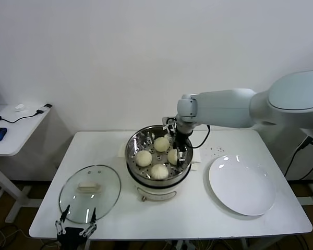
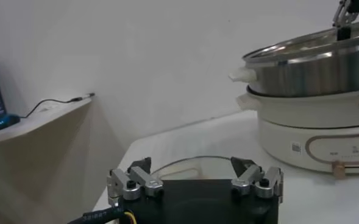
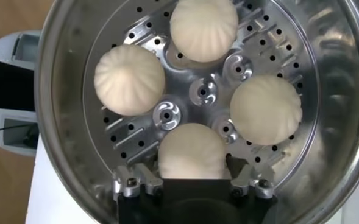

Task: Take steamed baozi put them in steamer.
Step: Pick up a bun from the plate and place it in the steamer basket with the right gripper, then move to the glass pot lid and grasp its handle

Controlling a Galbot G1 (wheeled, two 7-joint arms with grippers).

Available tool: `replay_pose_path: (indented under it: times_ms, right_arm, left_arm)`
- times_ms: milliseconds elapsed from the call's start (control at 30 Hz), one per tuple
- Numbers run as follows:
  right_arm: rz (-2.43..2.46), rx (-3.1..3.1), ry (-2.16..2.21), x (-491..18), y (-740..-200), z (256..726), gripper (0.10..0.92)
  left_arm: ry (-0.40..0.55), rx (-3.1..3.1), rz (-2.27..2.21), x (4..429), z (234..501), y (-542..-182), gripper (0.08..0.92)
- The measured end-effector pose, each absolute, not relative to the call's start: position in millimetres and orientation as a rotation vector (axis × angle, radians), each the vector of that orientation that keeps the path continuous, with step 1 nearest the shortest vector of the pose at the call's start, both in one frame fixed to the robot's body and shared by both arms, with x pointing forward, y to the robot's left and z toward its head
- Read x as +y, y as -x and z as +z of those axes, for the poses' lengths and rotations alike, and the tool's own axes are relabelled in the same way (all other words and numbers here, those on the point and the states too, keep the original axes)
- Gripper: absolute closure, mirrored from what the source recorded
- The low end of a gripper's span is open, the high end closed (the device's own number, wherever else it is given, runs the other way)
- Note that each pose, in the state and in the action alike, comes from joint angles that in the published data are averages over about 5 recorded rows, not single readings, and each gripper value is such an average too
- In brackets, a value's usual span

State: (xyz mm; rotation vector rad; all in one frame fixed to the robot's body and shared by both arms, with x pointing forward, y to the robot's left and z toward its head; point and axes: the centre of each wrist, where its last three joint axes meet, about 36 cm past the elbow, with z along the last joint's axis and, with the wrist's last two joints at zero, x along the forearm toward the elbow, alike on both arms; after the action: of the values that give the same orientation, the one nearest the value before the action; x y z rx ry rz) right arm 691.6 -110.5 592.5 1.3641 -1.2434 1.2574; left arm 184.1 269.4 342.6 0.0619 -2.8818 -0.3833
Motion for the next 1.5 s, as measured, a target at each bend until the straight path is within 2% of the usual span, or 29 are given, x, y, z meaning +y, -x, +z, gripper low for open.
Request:
replay_pose_path:
  times_ms: [367, 567, 733, 900, 1167, 1500]
  right_arm:
    - [1.246, -1.312, -1.386, -132.3, -694.0, 630.5, 0.2]
    - [1.216, -1.444, -1.412, -179.4, -689.6, 657.2, 0.2]
    - [1.187, -1.634, -1.461, -231.6, -674.9, 657.2, 0.2]
    - [1.096, -1.901, -1.497, -281.0, -650.1, 633.3, 0.2]
    - [0.79, -2.353, -1.458, -335.3, -601.0, 565.0, 0.2]
    - [0.471, -2.677, -1.318, -357.4, -539.9, 495.6, 0.2]
  left_arm:
    - [-0.059, -2.885, -0.401, 269.4, 345.2, -187.4, 0.177]
    - [-0.066, -2.884, -0.419, 272.0, 345.0, -189.9, 0.177]
    - [-0.082, -2.894, -0.42, 273.5, 347.5, -193.6, 0.177]
    - [-0.105, -2.904, -0.421, 273.8, 351.2, -197.9, 0.177]
    - [-0.126, -2.917, -0.434, 273.3, 355.4, -205.5, 0.177]
    - [-0.124, -2.91, -0.515, 278.5, 362.0, -207.6, 0.177]
